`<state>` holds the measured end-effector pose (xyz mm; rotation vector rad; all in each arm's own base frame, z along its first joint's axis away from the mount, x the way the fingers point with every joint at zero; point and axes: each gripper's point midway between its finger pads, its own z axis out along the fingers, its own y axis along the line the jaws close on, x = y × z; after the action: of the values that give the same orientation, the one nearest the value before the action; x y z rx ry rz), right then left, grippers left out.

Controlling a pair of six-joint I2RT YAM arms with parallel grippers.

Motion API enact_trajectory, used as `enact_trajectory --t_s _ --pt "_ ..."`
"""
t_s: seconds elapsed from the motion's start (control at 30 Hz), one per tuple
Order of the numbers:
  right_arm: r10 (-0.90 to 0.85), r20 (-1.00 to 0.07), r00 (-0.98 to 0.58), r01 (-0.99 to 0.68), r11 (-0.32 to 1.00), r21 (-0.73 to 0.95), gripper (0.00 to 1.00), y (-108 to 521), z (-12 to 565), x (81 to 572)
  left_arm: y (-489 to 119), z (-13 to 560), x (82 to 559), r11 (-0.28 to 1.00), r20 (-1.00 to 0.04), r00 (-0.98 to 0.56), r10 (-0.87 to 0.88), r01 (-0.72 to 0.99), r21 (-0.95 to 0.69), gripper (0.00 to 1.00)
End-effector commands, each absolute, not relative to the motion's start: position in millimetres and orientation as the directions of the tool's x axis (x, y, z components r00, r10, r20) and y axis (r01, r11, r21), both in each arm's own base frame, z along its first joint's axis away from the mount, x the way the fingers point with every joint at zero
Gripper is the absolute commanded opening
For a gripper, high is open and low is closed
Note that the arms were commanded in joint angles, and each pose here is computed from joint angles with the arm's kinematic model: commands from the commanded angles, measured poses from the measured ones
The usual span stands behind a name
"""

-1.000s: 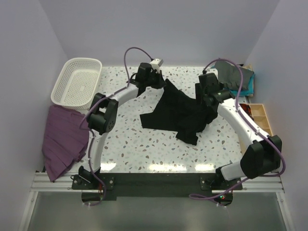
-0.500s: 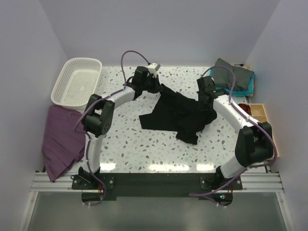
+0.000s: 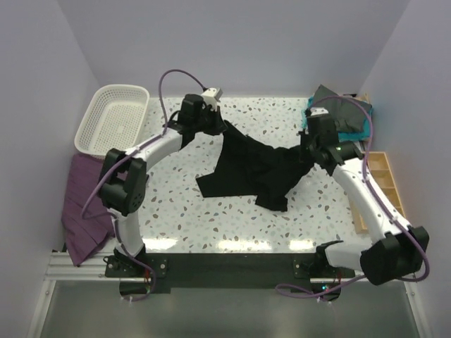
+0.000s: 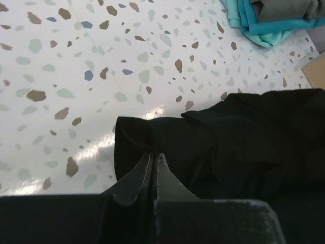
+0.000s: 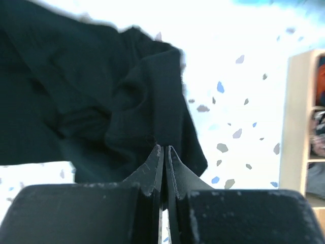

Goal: Fold and stack the t-shirts
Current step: Flatten out the tshirt

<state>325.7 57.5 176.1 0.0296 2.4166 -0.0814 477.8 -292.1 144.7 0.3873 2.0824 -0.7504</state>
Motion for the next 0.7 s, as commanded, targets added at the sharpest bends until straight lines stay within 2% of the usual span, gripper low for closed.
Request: enact_trajectory --t_s 0.0,0.17,0.33,0.37,0.5,0.67 --pt "0.02 -0.817 -0.576 0.03 1.0 0.003 0.0 50 269 309 -250 240 452 0.822 -0.902 -0.43 -0.033 0.501 -0.269 0.0" --pt "0.051 -0.883 -0.466 0.005 0.998 0.055 0.0 45 324 273 -203 315 388 0.862 -0.943 -0.324 -0.078 0.453 -0.227 0.0" --pt "0.077 -0.918 -0.39 -0.015 0.996 0.09 0.0 40 351 245 -156 372 329 0.908 -0.954 -0.27 -0.13 0.353 -0.224 0.0" --pt "0.081 -0.922 -0.379 -0.023 0.995 0.096 0.0 40 355 241 -140 396 315 0.922 -0.964 -0.212 -0.158 0.318 -0.221 0.0" --pt "0.089 -0.936 -0.34 -0.079 0.989 0.123 0.0 44 372 220 -111 426 277 0.935 -0.963 -0.176 -0.203 0.256 -0.244 0.0" --pt "0.067 -0.919 -0.389 -0.09 0.99 0.11 0.0 44 362 213 -84 438 246 0.951 -0.953 -0.204 -0.224 0.169 -0.26 0.0"
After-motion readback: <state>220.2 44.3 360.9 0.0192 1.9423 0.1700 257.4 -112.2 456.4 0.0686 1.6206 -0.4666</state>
